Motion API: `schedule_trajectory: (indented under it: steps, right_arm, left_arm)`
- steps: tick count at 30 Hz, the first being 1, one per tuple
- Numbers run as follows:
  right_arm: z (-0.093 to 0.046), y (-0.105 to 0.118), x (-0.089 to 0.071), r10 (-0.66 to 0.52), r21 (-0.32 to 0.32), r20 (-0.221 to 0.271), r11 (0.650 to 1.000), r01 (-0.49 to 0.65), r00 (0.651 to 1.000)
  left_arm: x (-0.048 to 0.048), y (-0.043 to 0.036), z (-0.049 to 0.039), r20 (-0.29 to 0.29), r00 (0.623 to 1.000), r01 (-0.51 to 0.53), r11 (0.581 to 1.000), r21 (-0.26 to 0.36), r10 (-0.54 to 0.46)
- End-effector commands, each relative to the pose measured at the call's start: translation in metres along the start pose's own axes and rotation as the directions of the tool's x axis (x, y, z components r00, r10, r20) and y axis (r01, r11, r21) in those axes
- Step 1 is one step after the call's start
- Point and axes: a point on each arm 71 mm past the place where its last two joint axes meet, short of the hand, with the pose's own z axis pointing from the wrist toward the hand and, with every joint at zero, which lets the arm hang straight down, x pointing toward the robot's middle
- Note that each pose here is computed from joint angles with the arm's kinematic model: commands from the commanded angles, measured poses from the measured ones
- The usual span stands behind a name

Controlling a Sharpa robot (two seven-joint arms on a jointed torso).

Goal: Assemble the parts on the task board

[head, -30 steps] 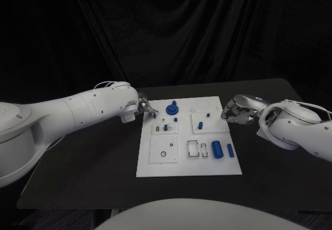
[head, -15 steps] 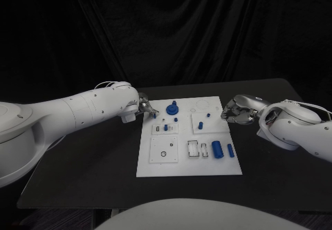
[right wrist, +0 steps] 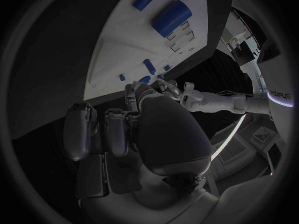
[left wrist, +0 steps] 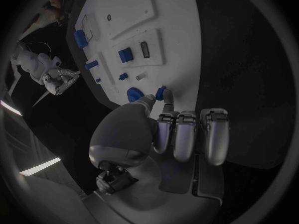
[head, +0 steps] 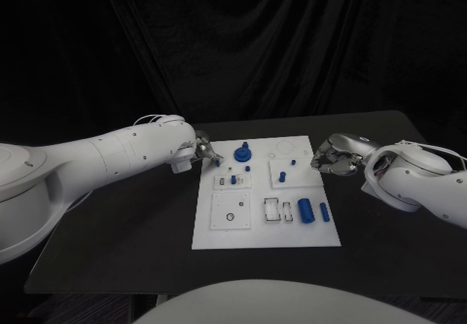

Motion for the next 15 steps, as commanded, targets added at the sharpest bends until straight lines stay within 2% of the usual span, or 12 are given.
schedule_trajectory:
  steps: [1,15]
  right_arm:
    - [-0.0001,-0.0003,0.0013,0.0,0.004,-0.004,1.0,0.0,1.0]
    - [0.0006,-0.0001,0.002,-0.001,0.006,-0.009,1.0,0.001,1.0]
  left_arm:
    - [0.0025,-0.0021,0.0005,-0.015,1.0,-0.009,1.0,0.02,0.01]
    - [0.0034,-0.0004,0.0005,-0.027,1.0,-0.014,1.0,0.011,0.014]
